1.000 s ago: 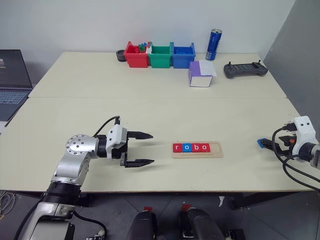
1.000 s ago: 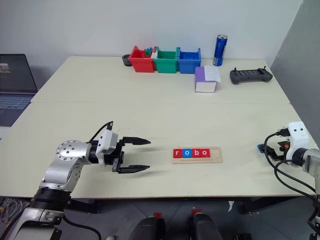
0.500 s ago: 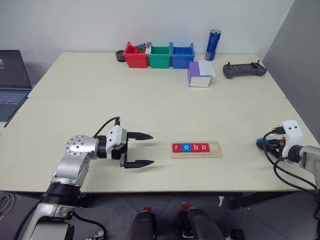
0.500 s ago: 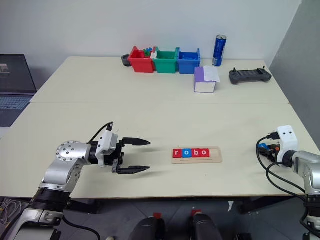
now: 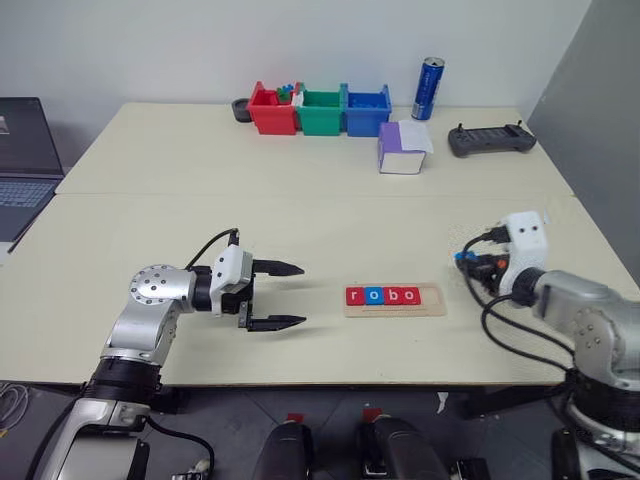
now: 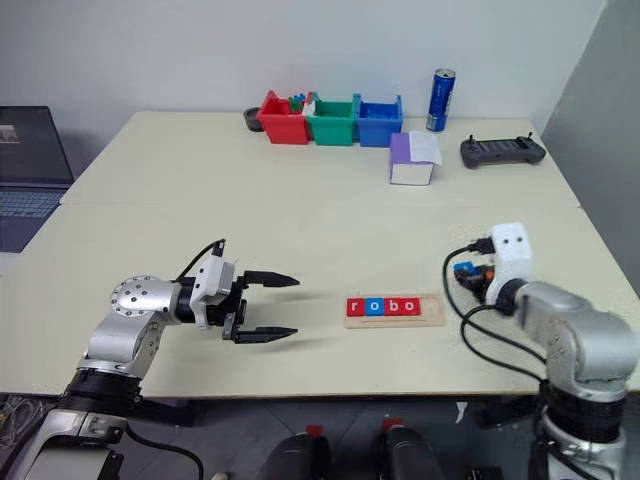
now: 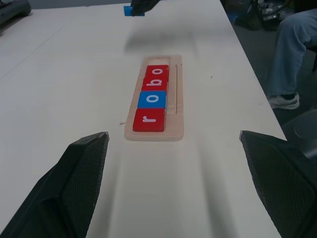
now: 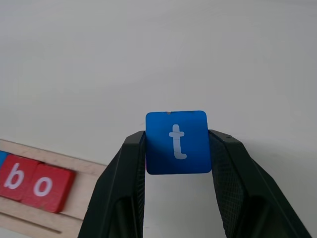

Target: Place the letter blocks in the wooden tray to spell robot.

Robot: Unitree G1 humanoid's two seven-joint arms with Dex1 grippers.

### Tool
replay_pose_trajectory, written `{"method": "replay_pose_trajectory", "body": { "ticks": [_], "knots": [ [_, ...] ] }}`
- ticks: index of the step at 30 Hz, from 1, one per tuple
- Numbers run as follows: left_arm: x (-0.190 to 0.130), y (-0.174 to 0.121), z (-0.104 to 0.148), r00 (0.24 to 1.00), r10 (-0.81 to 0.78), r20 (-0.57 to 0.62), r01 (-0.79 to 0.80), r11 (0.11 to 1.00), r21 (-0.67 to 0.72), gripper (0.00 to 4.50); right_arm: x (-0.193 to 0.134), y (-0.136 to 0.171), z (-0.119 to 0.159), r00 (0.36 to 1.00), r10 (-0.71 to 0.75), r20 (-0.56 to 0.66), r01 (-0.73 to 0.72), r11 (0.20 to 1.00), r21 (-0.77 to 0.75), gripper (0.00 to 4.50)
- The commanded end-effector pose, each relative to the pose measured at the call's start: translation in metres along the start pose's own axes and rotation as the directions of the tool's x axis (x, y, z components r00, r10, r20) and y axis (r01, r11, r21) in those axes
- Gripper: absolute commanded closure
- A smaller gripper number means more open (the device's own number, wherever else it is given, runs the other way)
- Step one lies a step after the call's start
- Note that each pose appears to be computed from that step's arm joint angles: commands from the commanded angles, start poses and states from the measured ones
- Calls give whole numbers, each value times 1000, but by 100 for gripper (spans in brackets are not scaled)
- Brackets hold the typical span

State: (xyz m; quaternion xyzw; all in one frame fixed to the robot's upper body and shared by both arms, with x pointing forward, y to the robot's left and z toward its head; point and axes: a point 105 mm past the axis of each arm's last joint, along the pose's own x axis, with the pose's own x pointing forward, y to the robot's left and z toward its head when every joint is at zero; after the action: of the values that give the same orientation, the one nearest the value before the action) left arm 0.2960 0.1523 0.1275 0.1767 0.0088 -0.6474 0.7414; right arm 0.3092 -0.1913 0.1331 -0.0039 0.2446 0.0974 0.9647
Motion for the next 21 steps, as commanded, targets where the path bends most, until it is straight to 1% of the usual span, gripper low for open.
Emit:
{"method": "replay_pose_trajectory", "body": {
  "ticks": [1, 4, 6, 9, 13, 15, 16, 18, 20, 21],
  "knots": [
    [0, 4, 8, 1000, -6, 6, 6, 999, 48, 0, -7, -4, -9, 992, -124, -6, 124, 992, 0, 303],
    [2, 4, 8, 1000, -11, 6, 11, 999, 49, 0, -4, -4, -20, 986, -161, -36, 161, 987, 0, 303],
    [3, 4, 8, 1000, -14, 4, 14, 999, 50, 0, -3, -9, -21, 979, -202, -38, 203, 979, 12, 303],
    [3, 4, 9, 1000, -17, 1, 17, 998, 54, 0, -3, -12, -21, 974, -224, -40, 225, 974, 21, 303],
    [3, 4, 10, 1000, -16, -1, 17, 998, 56, 0, -1, -10, -25, 975, -209, -72, 211, 977, 20, 303],
    [3, 4, 10, 1000, -15, -3, 15, 998, 54, 0, 0, -8, -22, 980, -188, -58, 191, 981, 48, 303],
    [2, 4, 10, 1000, -14, -3, 14, 998, 53, 0, -1, -7, -20, 983, -176, -54, 179, 982, 58, 229],
    [2, 4, 10, 1000, -11, -3, 11, 999, 53, 0, -2, -9, -17, 983, -176, -55, 179, 982, 58, 171],
    [1, 5, 11, 1000, -8, -3, 8, 999, 53, 0, -3, -12, -13, 986, -158, -57, 160, 987, 34, 101],
    [1, 5, 11, 1000, -7, -4, 7, 999, 53, 0, -5, -18, -11, 985, -161, -56, 162, 987, 19, 71]
  ]
}}
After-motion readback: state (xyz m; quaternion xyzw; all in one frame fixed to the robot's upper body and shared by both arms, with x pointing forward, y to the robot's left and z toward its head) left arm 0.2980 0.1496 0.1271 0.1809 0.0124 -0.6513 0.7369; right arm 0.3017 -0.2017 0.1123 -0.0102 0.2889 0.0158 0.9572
